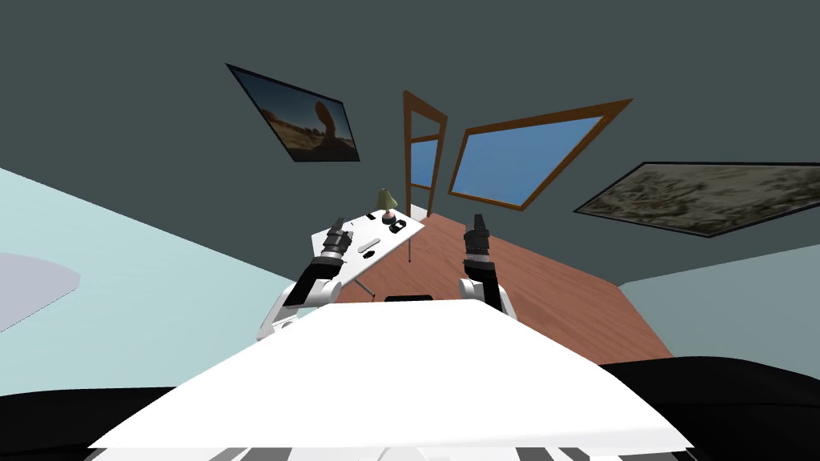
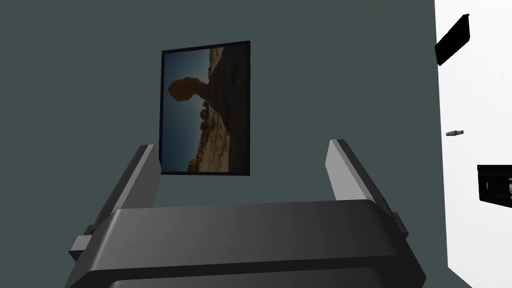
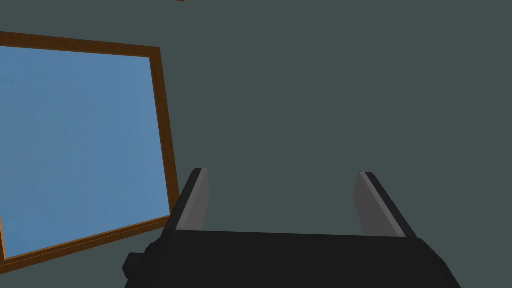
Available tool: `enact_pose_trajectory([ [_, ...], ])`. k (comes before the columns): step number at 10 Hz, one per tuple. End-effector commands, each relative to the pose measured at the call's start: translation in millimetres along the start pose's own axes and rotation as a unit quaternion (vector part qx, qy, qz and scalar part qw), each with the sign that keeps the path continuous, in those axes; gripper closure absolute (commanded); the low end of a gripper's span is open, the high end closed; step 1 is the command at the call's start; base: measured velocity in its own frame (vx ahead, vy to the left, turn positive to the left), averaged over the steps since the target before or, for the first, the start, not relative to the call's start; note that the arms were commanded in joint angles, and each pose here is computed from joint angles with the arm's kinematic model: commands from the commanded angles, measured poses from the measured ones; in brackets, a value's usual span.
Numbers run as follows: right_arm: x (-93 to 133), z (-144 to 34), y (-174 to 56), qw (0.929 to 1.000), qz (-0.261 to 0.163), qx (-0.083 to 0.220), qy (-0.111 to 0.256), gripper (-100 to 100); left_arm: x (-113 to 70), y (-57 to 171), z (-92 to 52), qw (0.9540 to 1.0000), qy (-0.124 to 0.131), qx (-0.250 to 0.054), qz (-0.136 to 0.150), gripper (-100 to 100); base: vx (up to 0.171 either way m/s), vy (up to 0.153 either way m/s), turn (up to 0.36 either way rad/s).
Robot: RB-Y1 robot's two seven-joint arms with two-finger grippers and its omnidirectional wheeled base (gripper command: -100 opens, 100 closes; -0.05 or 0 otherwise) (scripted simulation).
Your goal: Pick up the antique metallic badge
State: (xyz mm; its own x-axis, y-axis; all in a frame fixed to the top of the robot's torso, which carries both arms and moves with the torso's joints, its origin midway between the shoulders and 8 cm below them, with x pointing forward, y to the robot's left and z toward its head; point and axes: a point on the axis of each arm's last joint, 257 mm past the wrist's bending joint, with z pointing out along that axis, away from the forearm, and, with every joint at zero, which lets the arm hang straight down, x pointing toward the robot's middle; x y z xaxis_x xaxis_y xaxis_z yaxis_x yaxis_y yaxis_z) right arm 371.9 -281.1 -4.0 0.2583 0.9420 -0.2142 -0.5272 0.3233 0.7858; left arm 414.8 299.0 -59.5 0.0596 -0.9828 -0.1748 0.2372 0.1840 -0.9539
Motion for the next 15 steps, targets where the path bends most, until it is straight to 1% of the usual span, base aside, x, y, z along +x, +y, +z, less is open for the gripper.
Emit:
enact_pose_trajectory([
  [1, 0.0, 0.0, 0.0, 1.0000, 0.000, 0.000, 0.000, 0, -2.4, 11.5, 0.7, 0.9997, -0.001, -0.023, -0.003, -100, 0.001, -0.003, -0.055],
  [2, 0.0, 0.0, 0.0, 1.0000, 0.000, 0.000, 0.000, 0, -2.6, 14.3, 0.5, 0.9996, -0.001, -0.029, -0.003, -100, 0.000, 0.000, 0.000],
  [3, 0.0, 0.0, 0.0, 1.0000, 0.000, 0.000, 0.000, 0, -7.9, 23.6, 2.7, 0.9989, -0.002, -0.046, -0.009, -100, 0.002, -0.006, -0.101],
  [4, 0.0, 0.0, 0.0, 1.0000, 0.000, 0.000, 0.000, 0, -8.3, 30.1, 2.0, 0.9982, -0.003, -0.059, -0.009, -100, 0.002, -0.003, -0.061],
  [5, 0.0, 0.0, 0.0, 1.0000, 0.000, 0.000, 0.000, 0, -8.4, 31.1, 1.9, 0.9981, -0.003, -0.061, -0.009, -100, 0.000, 0.000, 0.000],
  [6, 0.0, 0.0, 0.0, 1.0000, 0.000, 0.000, 0.000, 0, -14.6, 40.5, 3.5, 0.9968, -0.005, -0.079, -0.015, -100, 0.005, -0.005, -0.112],
  [7, 0.0, 0.0, 0.0, 1.0000, 0.000, 0.000, 0.000, 0, -15.1, 47.4, 2.3, 0.9956, -0.006, -0.092, -0.015, -100, 0.005, -0.003, -0.077],
  [8, 0.0, 0.0, 0.0, 1.0000, 0.000, 0.000, 0.000, 0, -22.0, 54.6, 4.1, 0.9941, -0.009, -0.106, -0.021, -100, 0.007, -0.007, -0.118],
  [9, 0.0, 0.0, 0.0, 1.0000, 0.000, 0.000, 0.000, 0, -22.7, 62.5, 2.2, 0.9923, -0.011, -0.121, -0.021, -100, 0.008, -0.004, -0.050],
  [10, 0.0, 0.0, 0.0, 1.0000, 0.000, 0.000, 0.000, 0, -23.0, 66.1, 1.3, 0.9914, -0.011, -0.129, -0.021, -100, 0.004, -0.002, 0.014],
  [11, 0.0, 0.0, 0.0, 1.0000, 0.000, 0.000, 0.000, 0, -30.9, 74.7, 2.2, 0.9890, -0.016, -0.145, -0.028, -100, 0.008, -0.010, -0.117],
  [12, 0.0, 0.0, 0.0, 1.0000, 0.000, 0.000, 0.000, 0, -31.5, 81.0, 0.2, 0.9870, -0.018, -0.157, -0.028, -100, 0.009, -0.004, -0.063],
  [13, 0.0, 0.0, 0.0, 1.0000, 0.000, 0.000, 0.000, 0, -31.8, 84.0, -0.9, 0.9860, -0.019, -0.163, -0.028, -100, 0.005, 0.000, 0.011],
  [14, 0.0, 0.0, 0.0, 1.0000, 0.000, 0.000, 0.000, 0, -40.6, 92.5, -0.6, 0.9828, -0.025, -0.179, -0.036, -100, 0.011, -0.010, -0.131],
  [15, 0.0, 0.0, 0.0, 1.0000, 0.000, 0.000, 0.000, 0, -41.1, 98.5, -3.0, 0.9805, -0.027, -0.192, -0.035, -100, 0.012, -0.006, -0.061],
])
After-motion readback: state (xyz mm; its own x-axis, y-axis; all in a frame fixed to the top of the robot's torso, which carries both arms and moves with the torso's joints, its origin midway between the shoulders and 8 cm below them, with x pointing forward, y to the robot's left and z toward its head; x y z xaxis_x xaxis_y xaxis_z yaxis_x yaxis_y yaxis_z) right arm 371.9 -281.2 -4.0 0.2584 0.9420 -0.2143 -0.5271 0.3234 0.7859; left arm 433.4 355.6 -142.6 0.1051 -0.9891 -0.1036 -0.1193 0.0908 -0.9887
